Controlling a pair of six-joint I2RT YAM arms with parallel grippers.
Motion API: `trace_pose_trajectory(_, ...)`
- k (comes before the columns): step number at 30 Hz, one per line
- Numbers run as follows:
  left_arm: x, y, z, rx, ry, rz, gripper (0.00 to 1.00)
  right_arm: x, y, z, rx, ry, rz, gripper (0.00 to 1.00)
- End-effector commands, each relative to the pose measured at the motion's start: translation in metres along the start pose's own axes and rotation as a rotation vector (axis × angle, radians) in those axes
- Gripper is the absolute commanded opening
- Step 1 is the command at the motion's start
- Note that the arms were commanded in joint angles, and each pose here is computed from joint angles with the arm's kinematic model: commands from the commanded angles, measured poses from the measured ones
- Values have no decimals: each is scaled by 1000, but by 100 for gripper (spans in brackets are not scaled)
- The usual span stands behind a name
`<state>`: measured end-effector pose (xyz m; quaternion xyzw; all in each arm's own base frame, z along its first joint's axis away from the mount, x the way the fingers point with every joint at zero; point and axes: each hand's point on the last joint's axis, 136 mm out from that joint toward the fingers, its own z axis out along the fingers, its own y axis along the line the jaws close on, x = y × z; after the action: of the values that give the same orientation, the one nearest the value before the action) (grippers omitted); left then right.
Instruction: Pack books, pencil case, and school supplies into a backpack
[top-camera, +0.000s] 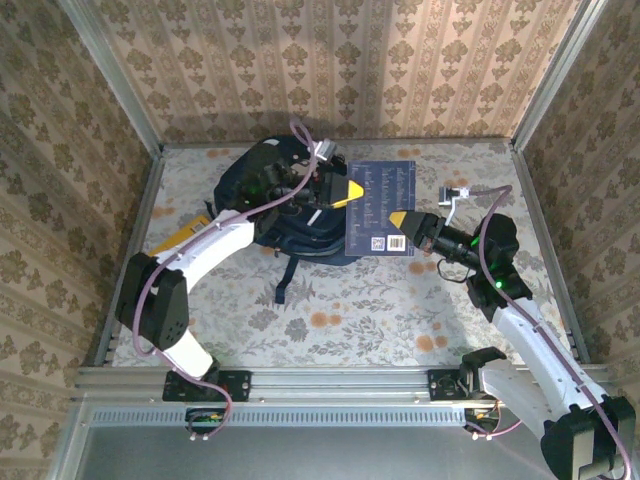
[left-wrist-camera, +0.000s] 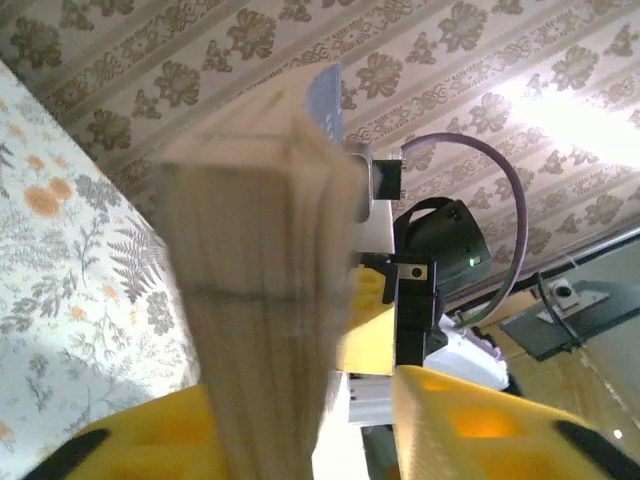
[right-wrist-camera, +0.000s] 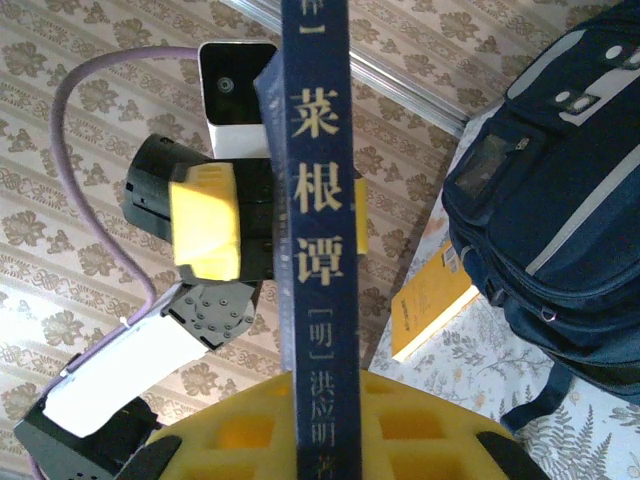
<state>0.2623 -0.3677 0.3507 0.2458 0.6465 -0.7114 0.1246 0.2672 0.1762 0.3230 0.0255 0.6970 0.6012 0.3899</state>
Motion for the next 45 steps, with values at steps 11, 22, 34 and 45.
trace_pose_trajectory(11,-9,-8,2,187,-21,-13,11,-1,10,1,-14,23,-54,0)
trace_pose_trajectory(22,-6,-12,4,192,-3,4,26,1,4,2,-5,24,-56,0)
trace_pose_trajectory(34,-20,-14,0,129,-87,76,0,-12,-12,-8,96,-99,-74,47)
trace_pose_trajectory(45,-81,-47,-23,43,-469,152,0,-32,-15,-10,34,-410,-124,79)
